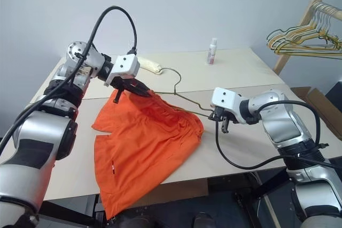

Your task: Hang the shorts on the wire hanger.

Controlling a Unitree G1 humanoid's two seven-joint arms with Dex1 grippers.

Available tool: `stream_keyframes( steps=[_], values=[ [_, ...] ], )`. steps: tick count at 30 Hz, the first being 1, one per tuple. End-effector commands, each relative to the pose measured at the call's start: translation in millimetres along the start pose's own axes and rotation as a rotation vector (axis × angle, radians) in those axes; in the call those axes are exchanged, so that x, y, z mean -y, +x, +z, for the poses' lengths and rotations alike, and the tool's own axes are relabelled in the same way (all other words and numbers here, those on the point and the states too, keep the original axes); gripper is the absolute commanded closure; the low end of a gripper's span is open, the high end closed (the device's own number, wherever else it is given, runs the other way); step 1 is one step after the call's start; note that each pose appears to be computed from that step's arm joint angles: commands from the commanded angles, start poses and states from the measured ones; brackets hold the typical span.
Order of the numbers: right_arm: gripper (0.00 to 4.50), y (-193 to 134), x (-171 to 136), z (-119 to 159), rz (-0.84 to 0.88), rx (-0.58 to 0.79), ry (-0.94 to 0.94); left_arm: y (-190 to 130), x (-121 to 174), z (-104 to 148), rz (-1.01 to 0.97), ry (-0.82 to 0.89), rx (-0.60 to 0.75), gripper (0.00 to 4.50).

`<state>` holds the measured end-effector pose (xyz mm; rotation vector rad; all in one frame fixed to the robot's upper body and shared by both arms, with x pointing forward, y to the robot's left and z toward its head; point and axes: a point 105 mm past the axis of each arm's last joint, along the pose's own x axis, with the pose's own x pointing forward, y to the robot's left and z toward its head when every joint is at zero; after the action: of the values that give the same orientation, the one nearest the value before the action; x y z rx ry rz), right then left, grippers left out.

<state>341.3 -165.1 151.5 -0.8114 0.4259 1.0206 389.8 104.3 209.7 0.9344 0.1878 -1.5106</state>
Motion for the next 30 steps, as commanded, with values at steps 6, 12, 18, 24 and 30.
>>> stream_keyframes(
  steps=[6, 12, 18, 24, 30],
  values=[
    [4.5, -11, 1, 25, -0.056, 0.104, -0.164, -3, -10, -2, 0.108, 0.038, -0.022, 4.49],
    [3.07, -13, 7, 6, -0.127, 0.045, -0.079, -18, -11, -2, 0.135, 0.053, -0.011, 4.5],
    [0.9, -42, 21, -12, -0.285, 0.093, 0.145, -35, -9, -8, 0.162, 0.041, -0.024, 4.5],
    [0.26, -42, -4, -25, -0.256, 0.194, 0.441, -39, -9, -12, 0.193, 0.027, -0.019, 4.5],
    [0.26, 13, -41, -5, -0.167, 0.373, 0.651, -39, -8, -15, 0.208, 0.014, -0.008, 4.5]
  ],
)
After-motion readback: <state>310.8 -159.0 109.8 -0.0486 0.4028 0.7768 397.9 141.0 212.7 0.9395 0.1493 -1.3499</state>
